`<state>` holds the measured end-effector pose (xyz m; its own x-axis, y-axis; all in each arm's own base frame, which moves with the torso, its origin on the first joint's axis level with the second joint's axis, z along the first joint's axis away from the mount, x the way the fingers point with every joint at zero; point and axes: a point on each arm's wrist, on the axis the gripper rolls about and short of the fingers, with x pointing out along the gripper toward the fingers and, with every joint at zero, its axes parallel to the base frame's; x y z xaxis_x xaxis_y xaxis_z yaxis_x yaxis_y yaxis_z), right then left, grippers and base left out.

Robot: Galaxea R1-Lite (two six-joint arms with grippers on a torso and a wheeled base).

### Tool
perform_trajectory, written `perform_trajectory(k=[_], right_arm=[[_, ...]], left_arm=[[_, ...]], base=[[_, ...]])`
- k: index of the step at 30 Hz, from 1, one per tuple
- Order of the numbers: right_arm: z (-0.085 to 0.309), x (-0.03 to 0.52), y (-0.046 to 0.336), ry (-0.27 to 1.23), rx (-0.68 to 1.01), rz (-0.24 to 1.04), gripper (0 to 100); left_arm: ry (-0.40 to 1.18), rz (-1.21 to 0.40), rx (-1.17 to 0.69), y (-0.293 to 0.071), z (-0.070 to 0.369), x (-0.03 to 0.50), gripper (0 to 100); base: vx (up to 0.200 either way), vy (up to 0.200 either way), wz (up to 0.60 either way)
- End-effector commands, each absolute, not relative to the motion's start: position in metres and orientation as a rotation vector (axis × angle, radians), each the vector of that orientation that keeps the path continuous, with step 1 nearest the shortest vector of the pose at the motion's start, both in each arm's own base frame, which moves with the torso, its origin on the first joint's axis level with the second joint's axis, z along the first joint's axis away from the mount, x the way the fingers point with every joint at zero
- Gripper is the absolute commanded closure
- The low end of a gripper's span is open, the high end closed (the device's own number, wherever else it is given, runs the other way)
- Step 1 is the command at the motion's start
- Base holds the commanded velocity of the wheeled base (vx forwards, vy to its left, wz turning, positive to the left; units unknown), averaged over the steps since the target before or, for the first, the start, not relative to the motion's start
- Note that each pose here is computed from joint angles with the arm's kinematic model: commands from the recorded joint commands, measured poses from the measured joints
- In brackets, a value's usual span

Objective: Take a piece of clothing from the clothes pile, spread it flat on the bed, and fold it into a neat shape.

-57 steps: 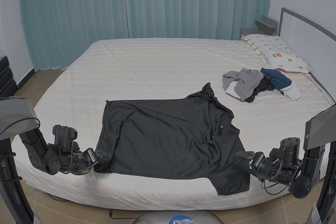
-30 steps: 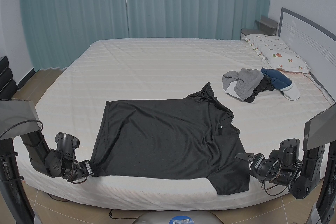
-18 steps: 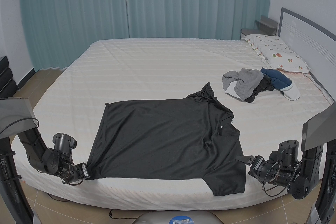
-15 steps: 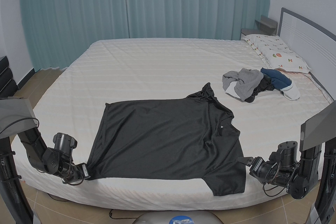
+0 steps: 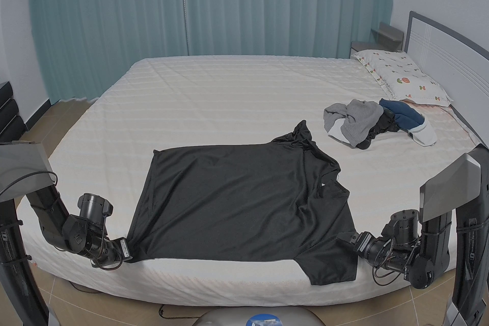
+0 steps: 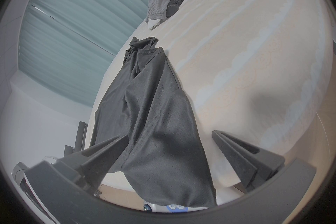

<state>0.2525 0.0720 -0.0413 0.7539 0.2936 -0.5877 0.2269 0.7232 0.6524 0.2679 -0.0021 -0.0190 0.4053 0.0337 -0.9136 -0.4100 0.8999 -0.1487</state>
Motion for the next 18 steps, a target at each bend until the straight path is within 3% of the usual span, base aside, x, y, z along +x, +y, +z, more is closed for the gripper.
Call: perform_trajectory(k=[1,2,18], right_arm=[[-0.048,0.257,0.073,0.735,0.78,0.038,0],[-0.048,0.257,0.073,0.734,0.78,0.039,100],[-0.03,0.229,0.053,0.715,0.575,-0.049,100]], left_arm=[[1.128,0.29,-0.379,-0.002,-0.02,0.268,100],[1.128,0.29,-0.38,-0.002,-0.02,0.268,100],[1.134,0.283,-0.366,-0.002,-0.019,0.265,100]], base=[[0.0,0.0,0.0],[0.0,0.0,0.0],[0.0,0.0,0.0]])
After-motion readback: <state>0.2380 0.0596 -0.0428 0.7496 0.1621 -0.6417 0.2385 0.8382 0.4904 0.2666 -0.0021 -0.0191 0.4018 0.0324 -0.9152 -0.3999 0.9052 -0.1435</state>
